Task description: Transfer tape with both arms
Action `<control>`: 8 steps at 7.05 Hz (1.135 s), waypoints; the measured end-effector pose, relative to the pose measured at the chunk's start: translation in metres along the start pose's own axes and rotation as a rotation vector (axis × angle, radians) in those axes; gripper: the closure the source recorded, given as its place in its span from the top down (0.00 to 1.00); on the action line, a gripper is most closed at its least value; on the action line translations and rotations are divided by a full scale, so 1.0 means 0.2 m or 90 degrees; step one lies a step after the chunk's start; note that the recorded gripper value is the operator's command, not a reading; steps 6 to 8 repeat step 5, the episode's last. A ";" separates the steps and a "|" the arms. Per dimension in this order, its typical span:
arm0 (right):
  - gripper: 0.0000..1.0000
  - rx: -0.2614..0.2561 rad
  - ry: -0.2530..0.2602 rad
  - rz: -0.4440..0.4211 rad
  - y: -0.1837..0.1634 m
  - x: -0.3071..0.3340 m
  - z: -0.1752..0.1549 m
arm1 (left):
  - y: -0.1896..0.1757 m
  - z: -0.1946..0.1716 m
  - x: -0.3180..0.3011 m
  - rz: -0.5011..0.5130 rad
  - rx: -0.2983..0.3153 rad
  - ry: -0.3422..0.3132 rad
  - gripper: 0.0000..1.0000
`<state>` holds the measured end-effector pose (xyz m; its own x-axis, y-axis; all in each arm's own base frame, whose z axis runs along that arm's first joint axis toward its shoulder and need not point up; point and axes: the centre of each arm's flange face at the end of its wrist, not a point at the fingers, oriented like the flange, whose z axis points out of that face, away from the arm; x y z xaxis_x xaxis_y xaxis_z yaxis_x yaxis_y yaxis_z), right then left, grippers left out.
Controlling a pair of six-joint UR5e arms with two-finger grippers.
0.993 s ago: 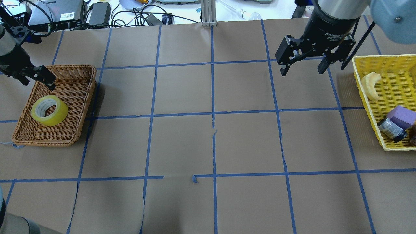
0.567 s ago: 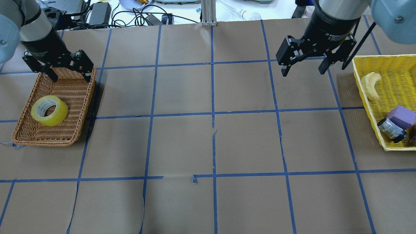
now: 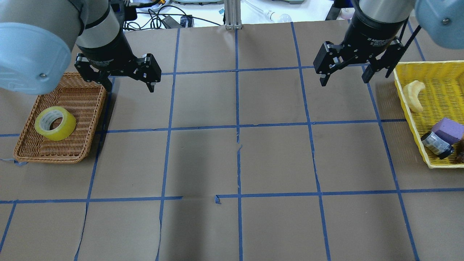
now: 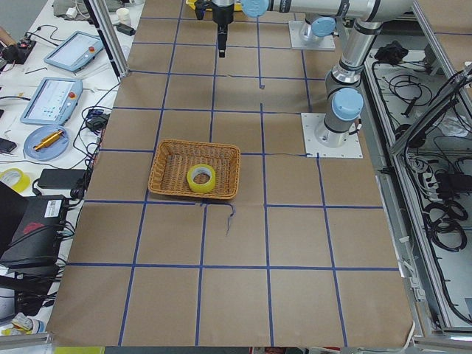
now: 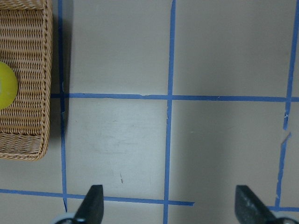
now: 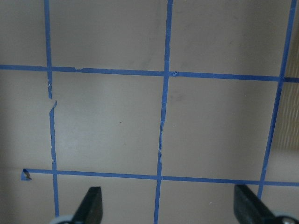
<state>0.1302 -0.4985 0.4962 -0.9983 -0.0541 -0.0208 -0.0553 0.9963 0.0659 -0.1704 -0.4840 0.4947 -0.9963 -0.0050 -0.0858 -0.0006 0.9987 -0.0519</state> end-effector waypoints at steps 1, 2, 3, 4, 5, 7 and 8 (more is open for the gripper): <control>1.00 -0.002 0.004 0.001 0.00 0.00 0.00 | 0.02 -0.03 0.01 0.004 0.005 0.016 1.00; 1.00 -0.004 0.006 0.001 0.00 0.00 0.01 | 0.01 -0.04 0.02 0.003 0.006 0.036 1.00; 1.00 -0.007 0.006 0.000 0.01 0.00 0.01 | 0.01 -0.05 0.02 0.003 0.007 0.045 1.00; 1.00 -0.008 0.005 -0.001 0.01 0.00 0.01 | 0.02 -0.06 0.02 0.003 0.008 0.047 1.00; 1.00 -0.010 0.005 -0.001 0.01 0.00 0.01 | 0.03 -0.07 0.02 0.003 0.009 0.045 1.00; 1.00 -0.010 0.005 -0.001 0.01 0.00 0.01 | 0.03 -0.07 0.02 0.003 0.009 0.045 1.00; 1.00 -0.010 0.005 -0.001 0.01 0.00 0.01 | 0.03 -0.07 0.02 0.003 0.009 0.045 1.00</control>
